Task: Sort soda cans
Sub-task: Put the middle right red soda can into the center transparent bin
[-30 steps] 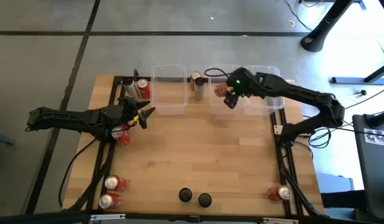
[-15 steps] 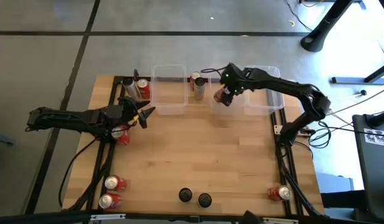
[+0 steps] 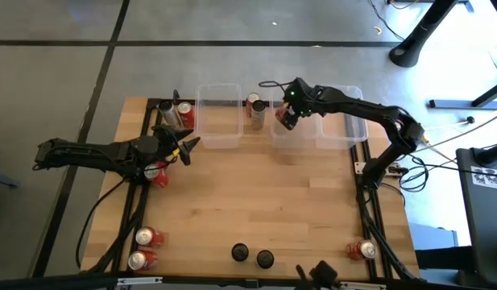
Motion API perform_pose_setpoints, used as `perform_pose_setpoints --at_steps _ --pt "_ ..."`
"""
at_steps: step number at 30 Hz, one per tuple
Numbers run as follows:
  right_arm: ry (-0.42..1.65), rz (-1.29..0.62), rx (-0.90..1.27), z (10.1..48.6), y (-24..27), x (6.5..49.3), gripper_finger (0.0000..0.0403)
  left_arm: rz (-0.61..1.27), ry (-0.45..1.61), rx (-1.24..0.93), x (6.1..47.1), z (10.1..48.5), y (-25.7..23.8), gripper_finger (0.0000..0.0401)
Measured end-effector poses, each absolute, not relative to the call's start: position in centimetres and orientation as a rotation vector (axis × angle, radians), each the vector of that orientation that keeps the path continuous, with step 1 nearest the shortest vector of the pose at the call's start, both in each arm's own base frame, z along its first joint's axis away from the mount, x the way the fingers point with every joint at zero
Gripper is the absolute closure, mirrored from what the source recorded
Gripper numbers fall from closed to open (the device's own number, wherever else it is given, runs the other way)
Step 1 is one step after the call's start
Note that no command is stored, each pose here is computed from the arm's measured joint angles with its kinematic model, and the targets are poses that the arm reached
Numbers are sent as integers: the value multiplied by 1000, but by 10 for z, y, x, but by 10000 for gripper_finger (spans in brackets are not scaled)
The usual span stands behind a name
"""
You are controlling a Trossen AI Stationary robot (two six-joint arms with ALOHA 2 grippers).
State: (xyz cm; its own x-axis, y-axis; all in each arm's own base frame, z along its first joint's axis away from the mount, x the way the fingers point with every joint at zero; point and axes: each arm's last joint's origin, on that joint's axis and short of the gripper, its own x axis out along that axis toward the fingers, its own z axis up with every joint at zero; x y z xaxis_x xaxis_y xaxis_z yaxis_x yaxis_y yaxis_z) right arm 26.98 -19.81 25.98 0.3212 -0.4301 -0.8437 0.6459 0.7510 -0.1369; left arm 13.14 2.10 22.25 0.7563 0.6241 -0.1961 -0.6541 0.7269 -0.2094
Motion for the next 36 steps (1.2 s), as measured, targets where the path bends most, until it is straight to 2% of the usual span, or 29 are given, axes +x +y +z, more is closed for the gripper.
perform_pose_setpoints --at_steps 7,17,26,29,36 --pt "958 -734 297 254 -220 267 113 706 115 -274 131 222 21 180" --pt "1030 -718 334 223 -231 276 113 707 120 -274 132 222 21 180" --pt "1012 -737 319 220 -234 280 113 712 142 -278 135 218 21 180" --pt "1003 -746 309 220 -235 281 101 713 151 -275 136 217 21 180" --pt "974 -781 285 222 -238 282 36 716 163 -274 137 215 21 180"
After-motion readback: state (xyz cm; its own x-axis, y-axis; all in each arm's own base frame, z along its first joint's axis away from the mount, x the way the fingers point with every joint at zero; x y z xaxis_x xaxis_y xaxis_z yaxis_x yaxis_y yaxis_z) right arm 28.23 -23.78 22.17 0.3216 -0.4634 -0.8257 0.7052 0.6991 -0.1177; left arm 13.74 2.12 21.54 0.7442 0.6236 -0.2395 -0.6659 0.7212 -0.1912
